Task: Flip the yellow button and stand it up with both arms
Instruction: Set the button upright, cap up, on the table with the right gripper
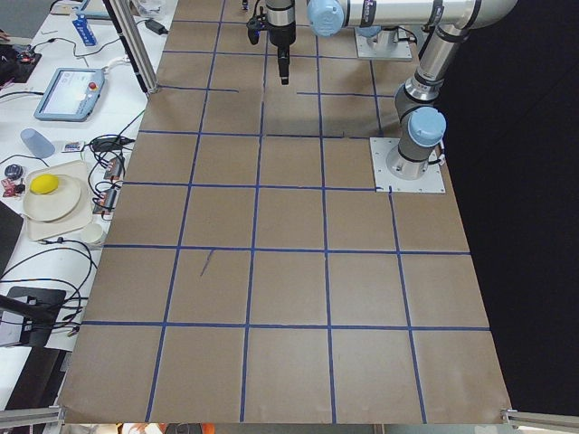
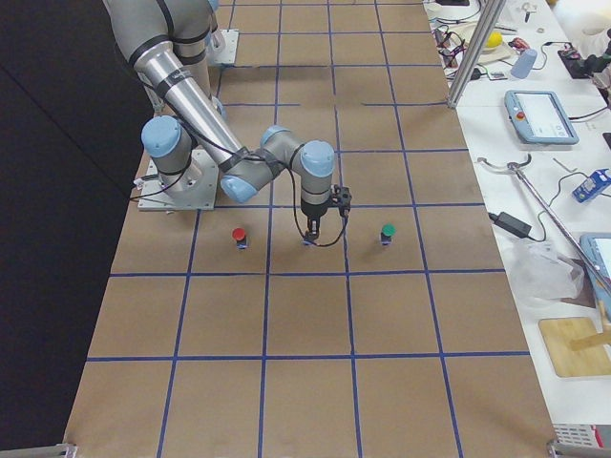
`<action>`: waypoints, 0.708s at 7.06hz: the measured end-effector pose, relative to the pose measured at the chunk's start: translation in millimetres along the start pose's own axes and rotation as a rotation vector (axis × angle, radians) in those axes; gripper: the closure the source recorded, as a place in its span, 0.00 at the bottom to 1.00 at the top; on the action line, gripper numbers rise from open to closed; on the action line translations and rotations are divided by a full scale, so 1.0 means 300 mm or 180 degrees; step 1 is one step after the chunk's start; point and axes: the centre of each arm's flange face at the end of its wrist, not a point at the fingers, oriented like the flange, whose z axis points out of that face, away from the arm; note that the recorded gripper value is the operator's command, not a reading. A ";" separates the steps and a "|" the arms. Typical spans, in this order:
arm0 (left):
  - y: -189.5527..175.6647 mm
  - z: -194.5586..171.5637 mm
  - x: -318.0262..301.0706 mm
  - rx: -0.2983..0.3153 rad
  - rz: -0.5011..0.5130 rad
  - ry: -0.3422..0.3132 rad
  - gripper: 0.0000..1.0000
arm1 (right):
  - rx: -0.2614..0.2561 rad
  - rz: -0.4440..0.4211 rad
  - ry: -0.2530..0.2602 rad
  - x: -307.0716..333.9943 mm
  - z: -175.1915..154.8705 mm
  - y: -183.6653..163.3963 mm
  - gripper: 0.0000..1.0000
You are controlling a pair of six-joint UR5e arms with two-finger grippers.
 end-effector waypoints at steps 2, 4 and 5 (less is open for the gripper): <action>0.014 0.000 0.004 -0.0001 0.0005 0.0003 0.00 | 0.0036 -0.0046 -0.0037 -0.006 0.000 -0.003 0.00; 0.015 0.007 0.009 -0.0021 0.0012 0.0007 0.00 | 0.0118 -0.0100 -0.0124 -0.025 -0.021 -0.016 0.00; 0.007 0.018 0.010 -0.0046 0.0010 0.0008 0.00 | 0.0140 -0.0127 -0.0120 -0.029 -0.057 -0.020 0.00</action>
